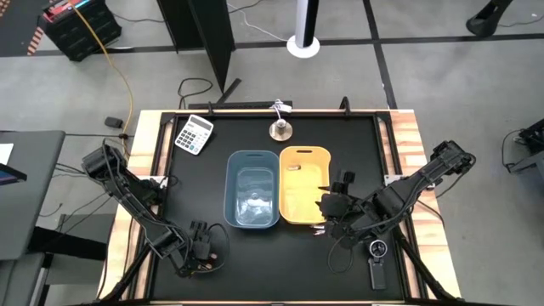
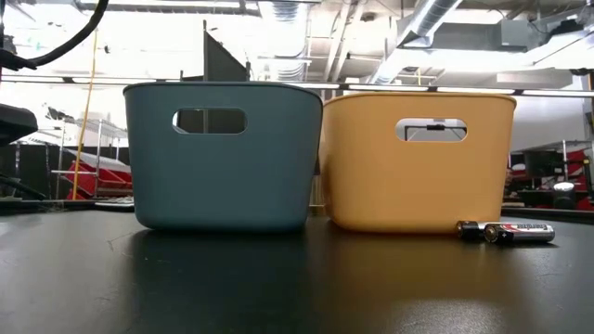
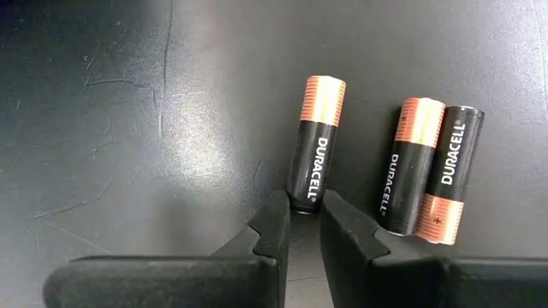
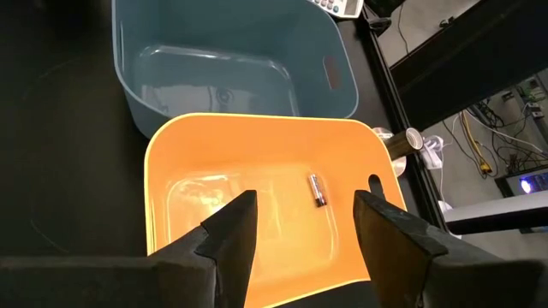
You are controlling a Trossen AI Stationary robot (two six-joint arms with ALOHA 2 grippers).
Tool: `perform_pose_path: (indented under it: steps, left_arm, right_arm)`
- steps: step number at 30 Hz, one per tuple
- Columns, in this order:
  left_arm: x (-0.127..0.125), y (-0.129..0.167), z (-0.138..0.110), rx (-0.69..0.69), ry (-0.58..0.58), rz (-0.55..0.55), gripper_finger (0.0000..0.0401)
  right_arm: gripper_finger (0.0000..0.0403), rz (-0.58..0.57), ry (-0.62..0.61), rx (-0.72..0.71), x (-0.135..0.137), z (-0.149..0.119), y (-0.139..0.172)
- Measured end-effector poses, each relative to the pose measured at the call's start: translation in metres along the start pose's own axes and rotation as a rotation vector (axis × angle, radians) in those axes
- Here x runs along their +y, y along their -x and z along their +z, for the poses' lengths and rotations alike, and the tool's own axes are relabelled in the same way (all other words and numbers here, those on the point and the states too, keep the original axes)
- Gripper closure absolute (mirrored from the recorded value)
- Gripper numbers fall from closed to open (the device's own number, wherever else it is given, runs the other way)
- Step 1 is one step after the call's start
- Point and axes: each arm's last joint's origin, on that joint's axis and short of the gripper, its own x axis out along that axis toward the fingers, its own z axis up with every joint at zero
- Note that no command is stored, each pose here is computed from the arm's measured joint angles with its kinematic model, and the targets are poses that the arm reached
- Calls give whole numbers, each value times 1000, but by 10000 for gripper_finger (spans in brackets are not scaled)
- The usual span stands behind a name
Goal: Sort batteries
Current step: Put the black battery into the blue bin
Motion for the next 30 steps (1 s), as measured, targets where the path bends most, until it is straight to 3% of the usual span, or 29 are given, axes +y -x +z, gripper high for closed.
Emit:
perform_pose_path:
  steps: [30]
  left_arm:
    - [1,8,0,28,7,-15,358]
  right_arm:
    - [193,2,-5,-4,0,1,0]
